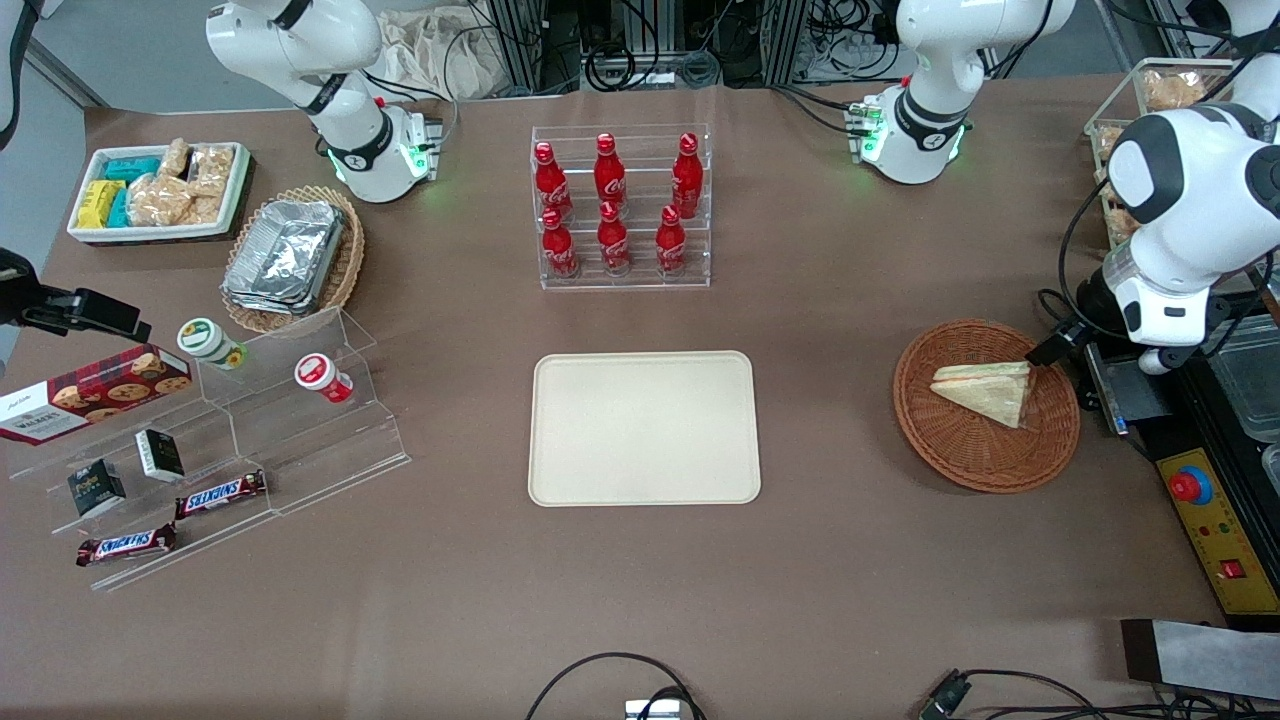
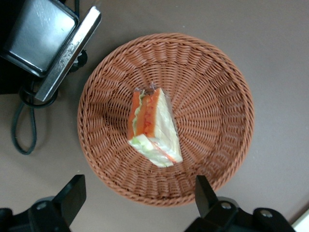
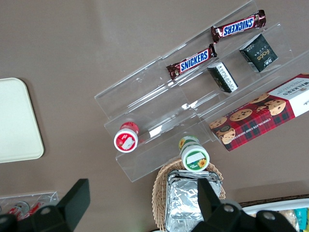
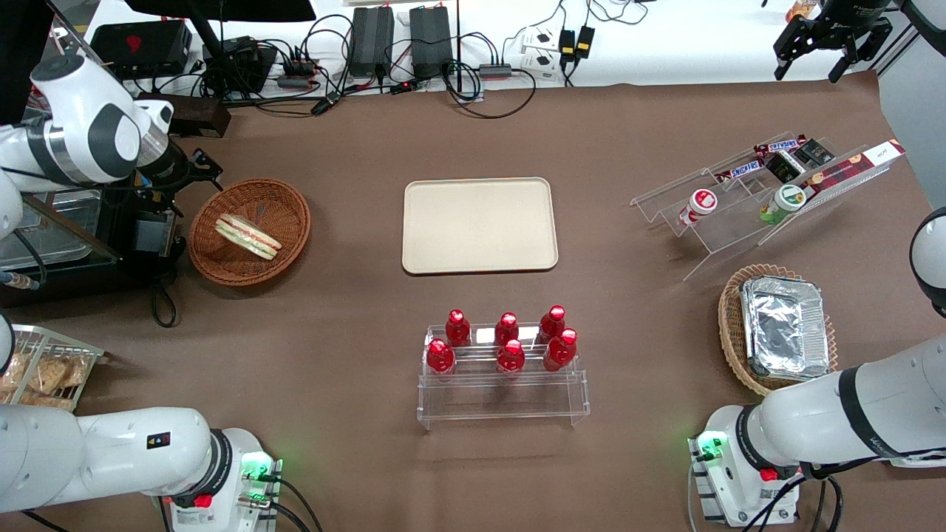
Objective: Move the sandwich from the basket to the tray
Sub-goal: 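Move the left gripper over the wrapped sandwich in the wicker basket, then lower the open left gripper onto the sandwich and close it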
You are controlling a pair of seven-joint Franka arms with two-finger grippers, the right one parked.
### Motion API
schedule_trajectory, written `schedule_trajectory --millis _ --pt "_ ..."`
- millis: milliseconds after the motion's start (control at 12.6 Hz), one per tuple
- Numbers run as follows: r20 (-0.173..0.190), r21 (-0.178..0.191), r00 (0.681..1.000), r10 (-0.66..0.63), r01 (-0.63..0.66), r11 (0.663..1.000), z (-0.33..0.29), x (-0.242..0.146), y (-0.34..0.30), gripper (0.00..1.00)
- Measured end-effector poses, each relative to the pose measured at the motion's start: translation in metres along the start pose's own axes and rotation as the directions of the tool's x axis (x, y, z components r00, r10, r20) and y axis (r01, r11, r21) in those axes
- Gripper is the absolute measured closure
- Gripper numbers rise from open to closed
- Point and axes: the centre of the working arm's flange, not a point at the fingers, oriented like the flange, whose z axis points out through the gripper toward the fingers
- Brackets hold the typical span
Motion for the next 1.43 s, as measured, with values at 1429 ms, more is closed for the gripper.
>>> schedule_trajectory --millis 1429 --pt "0.016 -0.11 0.95 -0.311 0.31 0.944 0.105 0.01 -0.038 0.0"
